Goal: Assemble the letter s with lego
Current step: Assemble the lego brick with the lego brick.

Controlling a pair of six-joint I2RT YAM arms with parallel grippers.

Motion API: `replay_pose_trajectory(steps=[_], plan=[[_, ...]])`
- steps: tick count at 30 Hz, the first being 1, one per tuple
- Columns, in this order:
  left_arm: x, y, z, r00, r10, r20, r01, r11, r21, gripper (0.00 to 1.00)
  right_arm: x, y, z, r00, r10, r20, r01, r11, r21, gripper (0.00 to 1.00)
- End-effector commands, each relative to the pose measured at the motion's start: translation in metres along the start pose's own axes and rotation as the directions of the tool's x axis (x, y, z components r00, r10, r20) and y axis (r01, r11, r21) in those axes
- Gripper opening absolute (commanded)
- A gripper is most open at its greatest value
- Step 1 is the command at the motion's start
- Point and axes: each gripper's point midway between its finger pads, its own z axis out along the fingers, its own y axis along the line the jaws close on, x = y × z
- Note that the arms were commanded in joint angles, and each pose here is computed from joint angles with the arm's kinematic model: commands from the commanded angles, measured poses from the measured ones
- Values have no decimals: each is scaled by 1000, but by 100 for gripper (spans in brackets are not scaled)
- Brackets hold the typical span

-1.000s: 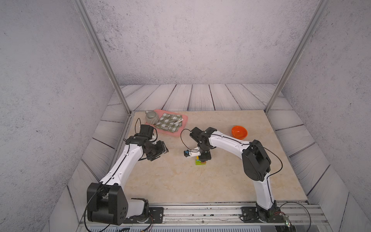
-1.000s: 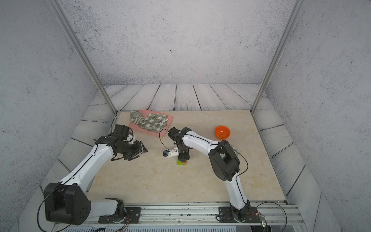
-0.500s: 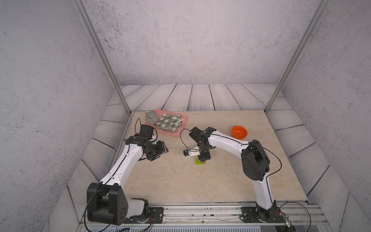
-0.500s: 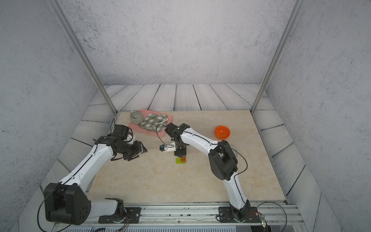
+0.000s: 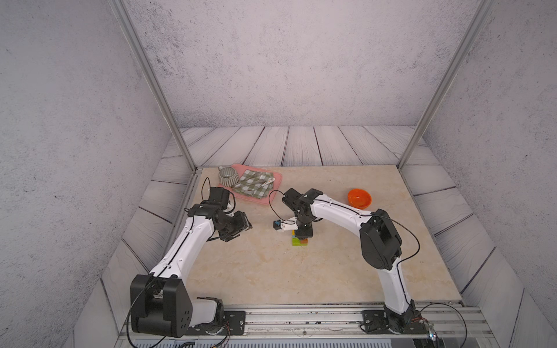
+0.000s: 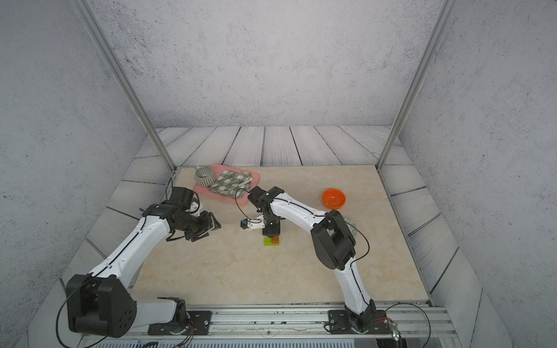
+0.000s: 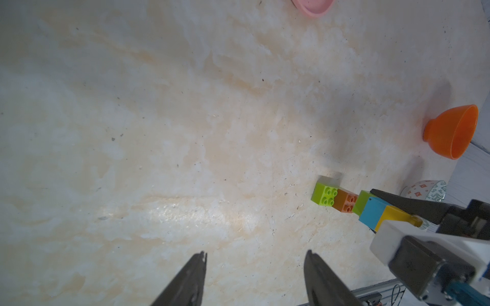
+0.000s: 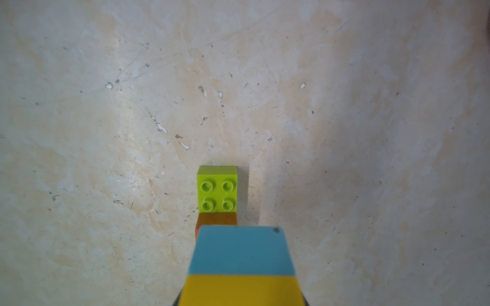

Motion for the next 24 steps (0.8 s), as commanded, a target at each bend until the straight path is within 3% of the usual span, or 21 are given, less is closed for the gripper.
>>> replay_pose_trajectory(steps=[1,7,24], plan=[[-1,4,-4,1000,-4,-1,4,1000,-10,64,-10,-11,-16,1000,-2,28,1,999,50,19],[-1,4,-5,1000,-6,2,6,1000,-8,64,-12,-14,-32,999,-8,38,6,998,57,20],[-2,3,-7,1000,-1,5,1,1000,-9,64,-4,-5,3,1000,19,-5,-19,1000,-17,20]])
